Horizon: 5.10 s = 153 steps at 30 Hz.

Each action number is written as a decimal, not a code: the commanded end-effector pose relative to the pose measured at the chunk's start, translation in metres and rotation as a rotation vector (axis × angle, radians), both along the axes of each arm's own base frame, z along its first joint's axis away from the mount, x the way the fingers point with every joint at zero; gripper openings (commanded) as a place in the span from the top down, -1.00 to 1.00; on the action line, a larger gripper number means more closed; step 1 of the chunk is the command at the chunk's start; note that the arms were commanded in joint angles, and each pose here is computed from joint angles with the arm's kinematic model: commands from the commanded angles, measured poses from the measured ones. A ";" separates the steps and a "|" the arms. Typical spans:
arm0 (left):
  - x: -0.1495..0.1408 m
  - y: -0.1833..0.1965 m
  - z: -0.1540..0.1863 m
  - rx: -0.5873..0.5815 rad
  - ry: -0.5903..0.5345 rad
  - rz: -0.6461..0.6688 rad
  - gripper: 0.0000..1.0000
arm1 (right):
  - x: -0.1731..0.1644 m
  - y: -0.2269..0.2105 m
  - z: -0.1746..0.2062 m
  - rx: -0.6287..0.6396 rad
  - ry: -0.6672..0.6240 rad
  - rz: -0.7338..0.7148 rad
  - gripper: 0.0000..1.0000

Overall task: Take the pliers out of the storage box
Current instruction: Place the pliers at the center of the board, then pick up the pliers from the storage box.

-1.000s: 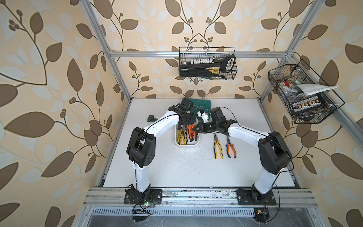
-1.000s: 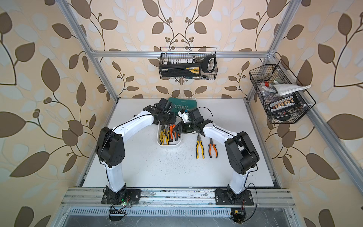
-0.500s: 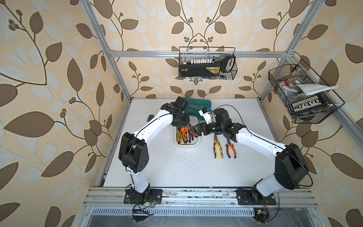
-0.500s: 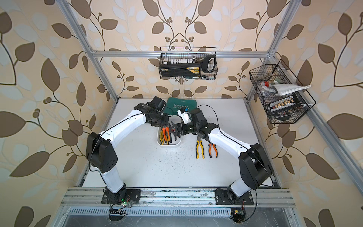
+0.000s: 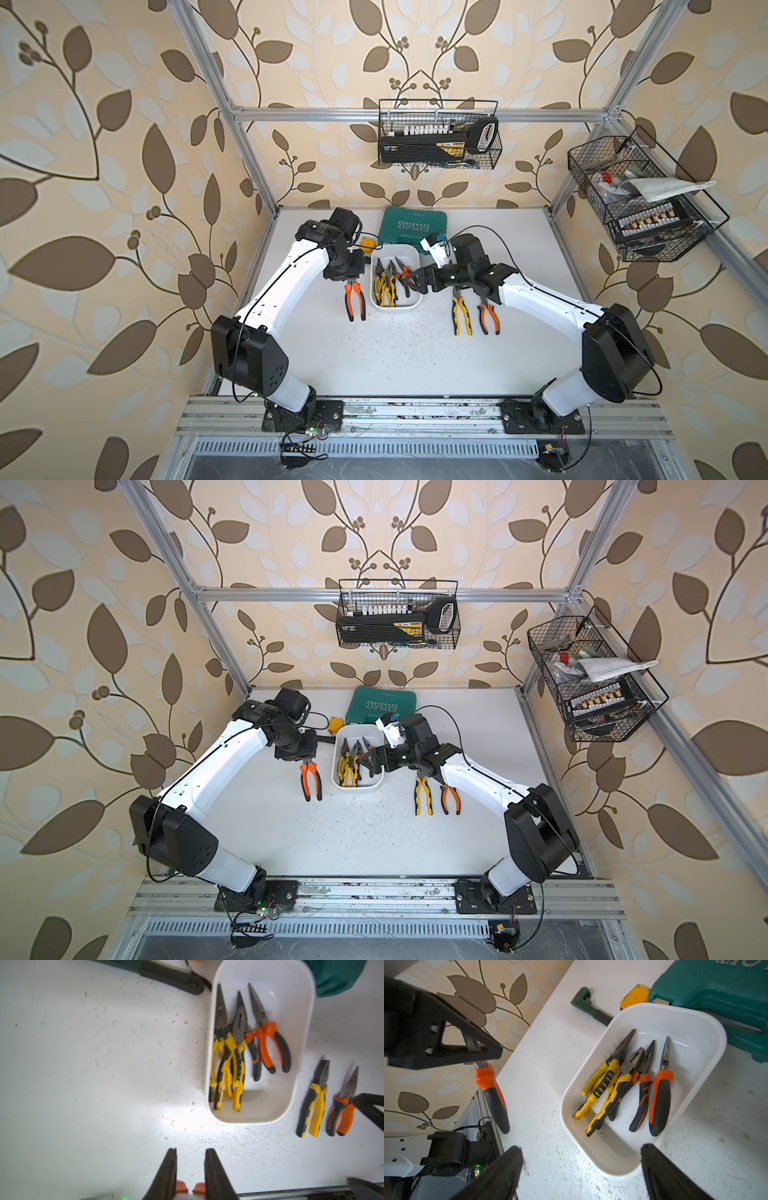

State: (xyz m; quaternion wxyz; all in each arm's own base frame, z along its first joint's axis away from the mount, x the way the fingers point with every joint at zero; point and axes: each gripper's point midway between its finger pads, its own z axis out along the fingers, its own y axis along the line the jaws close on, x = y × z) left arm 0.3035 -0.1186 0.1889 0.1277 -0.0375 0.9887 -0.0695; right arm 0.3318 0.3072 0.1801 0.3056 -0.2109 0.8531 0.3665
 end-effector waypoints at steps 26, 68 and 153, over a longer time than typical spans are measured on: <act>0.055 0.028 -0.139 0.128 0.239 -0.056 0.75 | -0.022 0.022 -0.012 -0.079 -0.038 0.111 -0.99; -0.036 -0.033 0.032 -0.310 -0.540 -0.350 -0.98 | 0.092 0.006 -0.100 -0.679 0.106 -0.149 -0.22; 0.063 -0.097 0.049 -0.585 -0.597 -0.127 -0.98 | 0.072 0.019 0.011 0.007 0.143 0.062 1.00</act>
